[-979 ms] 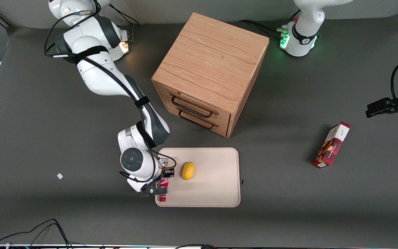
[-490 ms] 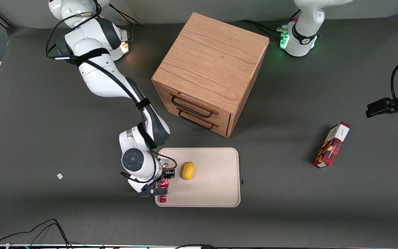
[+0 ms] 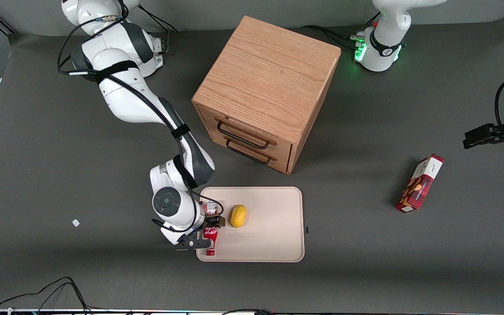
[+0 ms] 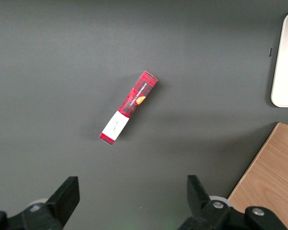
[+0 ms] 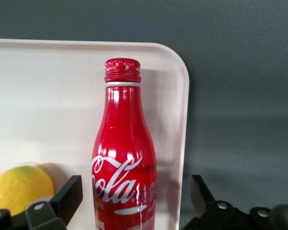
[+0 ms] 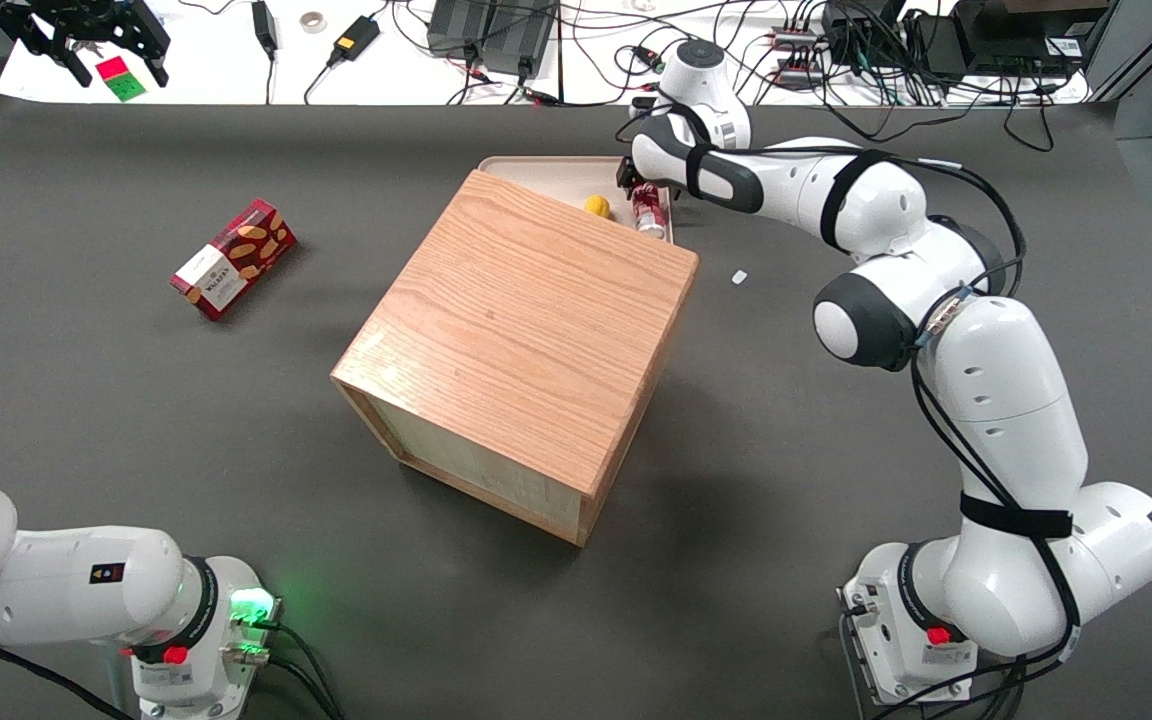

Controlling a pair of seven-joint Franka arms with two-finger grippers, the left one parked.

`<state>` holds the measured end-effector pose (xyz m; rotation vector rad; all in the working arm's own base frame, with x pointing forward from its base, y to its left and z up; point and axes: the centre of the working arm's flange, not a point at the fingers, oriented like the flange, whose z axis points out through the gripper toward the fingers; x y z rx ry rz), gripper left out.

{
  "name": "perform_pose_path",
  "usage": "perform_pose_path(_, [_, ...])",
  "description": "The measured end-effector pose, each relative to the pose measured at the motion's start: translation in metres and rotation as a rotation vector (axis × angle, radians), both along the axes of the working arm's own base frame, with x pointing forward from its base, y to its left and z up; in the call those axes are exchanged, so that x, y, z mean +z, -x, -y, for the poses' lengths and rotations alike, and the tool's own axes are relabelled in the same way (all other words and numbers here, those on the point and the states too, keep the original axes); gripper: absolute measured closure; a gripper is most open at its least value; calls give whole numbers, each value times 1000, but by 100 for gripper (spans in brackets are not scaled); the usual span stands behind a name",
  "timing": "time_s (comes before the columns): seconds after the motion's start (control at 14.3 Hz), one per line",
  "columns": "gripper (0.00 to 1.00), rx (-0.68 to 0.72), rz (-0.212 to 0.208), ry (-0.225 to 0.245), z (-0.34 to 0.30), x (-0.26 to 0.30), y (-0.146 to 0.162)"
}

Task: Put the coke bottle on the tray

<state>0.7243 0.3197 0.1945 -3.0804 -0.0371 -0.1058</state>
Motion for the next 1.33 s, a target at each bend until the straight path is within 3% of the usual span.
perform_pose_path(0.98, [0,-23,13,-7,-1,17,-4])
perform_pose_path(1.33, [0,-56,-78,24,28,99,-2])
